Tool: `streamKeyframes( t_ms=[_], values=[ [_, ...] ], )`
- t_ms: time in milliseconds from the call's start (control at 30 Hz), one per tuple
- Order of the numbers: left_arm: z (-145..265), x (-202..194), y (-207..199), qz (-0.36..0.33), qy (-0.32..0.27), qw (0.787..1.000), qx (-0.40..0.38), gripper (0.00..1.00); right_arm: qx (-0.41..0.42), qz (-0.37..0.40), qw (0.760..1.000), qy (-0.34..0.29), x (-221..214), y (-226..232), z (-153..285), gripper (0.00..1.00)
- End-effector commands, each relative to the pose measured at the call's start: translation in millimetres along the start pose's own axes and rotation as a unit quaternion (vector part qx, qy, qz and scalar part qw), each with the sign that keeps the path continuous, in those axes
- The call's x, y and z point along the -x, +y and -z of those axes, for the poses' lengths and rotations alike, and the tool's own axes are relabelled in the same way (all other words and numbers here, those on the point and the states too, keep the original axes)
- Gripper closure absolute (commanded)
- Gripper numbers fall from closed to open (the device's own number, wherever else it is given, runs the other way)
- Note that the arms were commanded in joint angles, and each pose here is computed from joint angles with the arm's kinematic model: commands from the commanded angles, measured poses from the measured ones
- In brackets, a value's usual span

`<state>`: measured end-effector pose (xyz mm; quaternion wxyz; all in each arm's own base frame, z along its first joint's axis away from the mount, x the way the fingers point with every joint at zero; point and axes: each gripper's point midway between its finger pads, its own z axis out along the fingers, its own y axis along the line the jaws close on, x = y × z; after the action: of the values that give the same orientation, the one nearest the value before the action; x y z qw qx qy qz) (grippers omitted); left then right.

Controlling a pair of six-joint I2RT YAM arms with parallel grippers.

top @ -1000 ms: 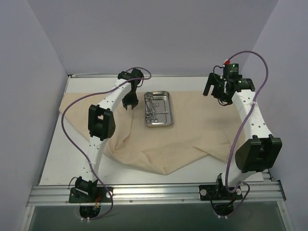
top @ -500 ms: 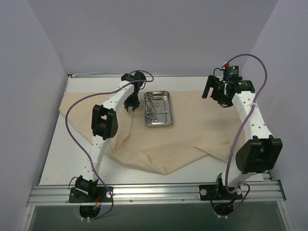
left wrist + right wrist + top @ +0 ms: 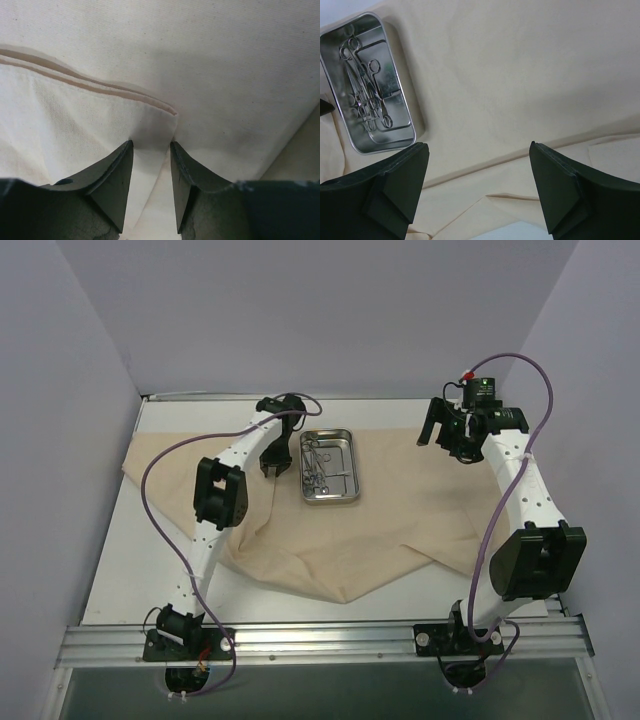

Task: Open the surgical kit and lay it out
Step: Open the surgical kit at the center of the board.

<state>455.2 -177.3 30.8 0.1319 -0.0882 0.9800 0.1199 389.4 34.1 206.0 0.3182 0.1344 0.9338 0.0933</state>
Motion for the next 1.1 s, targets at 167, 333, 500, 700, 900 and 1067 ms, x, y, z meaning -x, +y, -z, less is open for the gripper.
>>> streamKeyframes(
  t_ms=[167,333,500,700,900,1067],
  values=[
    [0.5,5.1,5.7,-0.01,-0.011,1.0,0.012,0.66,0.004,0.001,1.0,0.003,0.1,-2.1,-1.4,0.16],
    [11.5,13.2,7.2,-0.004,-0.025,1.0,0.004,0.79,0.006,0.0,1.0,0.008,-3.4,-2.0,-4.4,0.16],
    [34.4,24.4,14.6,0.008,-0.043,0.999,-0.007,0.96,0.011,0.001,1.0,0.017,-6.0,0.9,-10.6,0.16],
    [73.1,30.3,68.4,0.04,-0.059,0.997,0.04,0.98,0.03,0.016,0.998,0.045,-16.1,19.5,-30.7,0.17],
    [103.4,-20.5,197.9,0.144,-0.029,0.984,0.1,0.98,0.071,0.03,0.995,0.065,-23.4,64.2,-53.4,0.2],
    [120.3,-100.3,288.6,0.263,-0.002,0.959,0.107,0.98,0.101,0.045,0.99,0.088,-36.3,93.7,-67.8,0.21]
  ],
)
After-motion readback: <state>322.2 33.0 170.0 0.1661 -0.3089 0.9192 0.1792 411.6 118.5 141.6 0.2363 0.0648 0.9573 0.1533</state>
